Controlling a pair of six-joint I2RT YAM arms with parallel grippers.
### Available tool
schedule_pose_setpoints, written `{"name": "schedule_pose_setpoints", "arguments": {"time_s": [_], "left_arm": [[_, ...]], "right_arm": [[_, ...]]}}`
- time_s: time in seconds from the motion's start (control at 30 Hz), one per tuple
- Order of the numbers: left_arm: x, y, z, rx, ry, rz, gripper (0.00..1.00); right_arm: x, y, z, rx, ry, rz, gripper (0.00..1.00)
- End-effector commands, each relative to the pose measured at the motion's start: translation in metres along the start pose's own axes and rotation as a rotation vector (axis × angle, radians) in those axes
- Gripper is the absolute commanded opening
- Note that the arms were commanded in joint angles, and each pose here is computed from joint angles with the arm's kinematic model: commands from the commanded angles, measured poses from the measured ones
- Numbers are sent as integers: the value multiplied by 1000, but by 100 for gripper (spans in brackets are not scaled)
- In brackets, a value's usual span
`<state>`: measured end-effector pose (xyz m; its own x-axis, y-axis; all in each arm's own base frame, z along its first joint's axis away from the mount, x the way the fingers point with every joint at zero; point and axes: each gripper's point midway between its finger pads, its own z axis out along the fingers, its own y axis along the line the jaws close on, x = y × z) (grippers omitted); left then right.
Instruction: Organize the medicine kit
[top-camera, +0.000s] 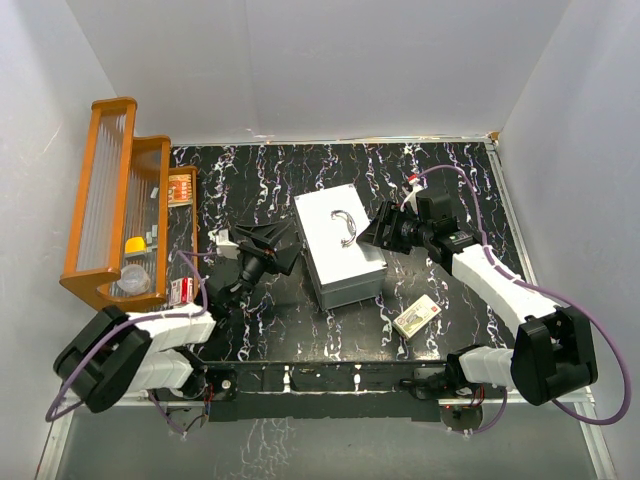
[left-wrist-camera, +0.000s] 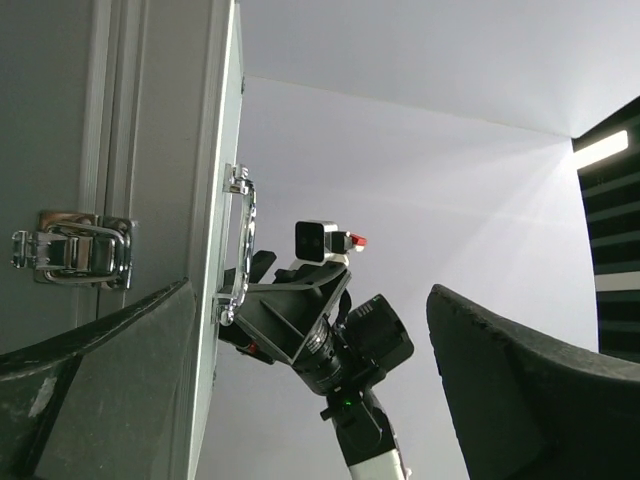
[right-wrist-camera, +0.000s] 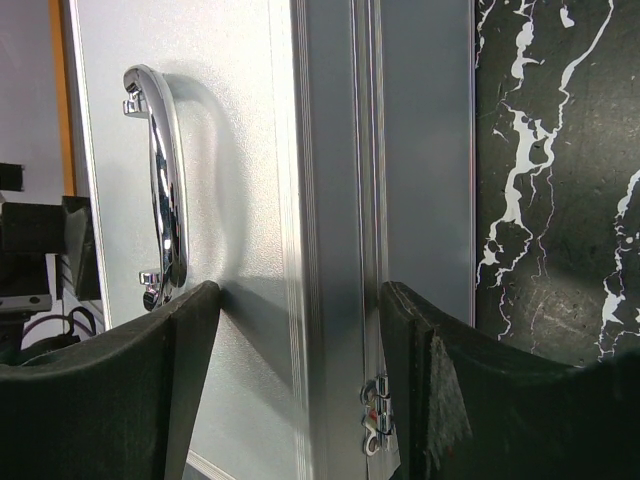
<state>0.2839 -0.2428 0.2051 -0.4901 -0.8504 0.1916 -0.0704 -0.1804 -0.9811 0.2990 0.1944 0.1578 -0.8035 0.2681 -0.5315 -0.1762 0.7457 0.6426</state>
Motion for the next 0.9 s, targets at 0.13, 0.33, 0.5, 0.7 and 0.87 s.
{"name": "schedule_pose_setpoints", "arguments": {"time_s": [0.13,0.33,0.5,0.7,0.87], "left_arm": [[-4,-11,-8,-54,-33,159,99],[-17,-8,-18,-192,-75,408,99],[-25,5,-19,-387,-34,620,84],[-25,35,-14,-581,73,652,50],[-29,57,-7,-646,107,668,30]], "right_arm": [[1,3,3,-15,2,-18,62],[0,3,3,-11,-3,-17,62],[-1,4,3,-11,-8,-15,62],[0,0,5,8,4,0,54],[0,-1,5,11,0,6,53]]}}
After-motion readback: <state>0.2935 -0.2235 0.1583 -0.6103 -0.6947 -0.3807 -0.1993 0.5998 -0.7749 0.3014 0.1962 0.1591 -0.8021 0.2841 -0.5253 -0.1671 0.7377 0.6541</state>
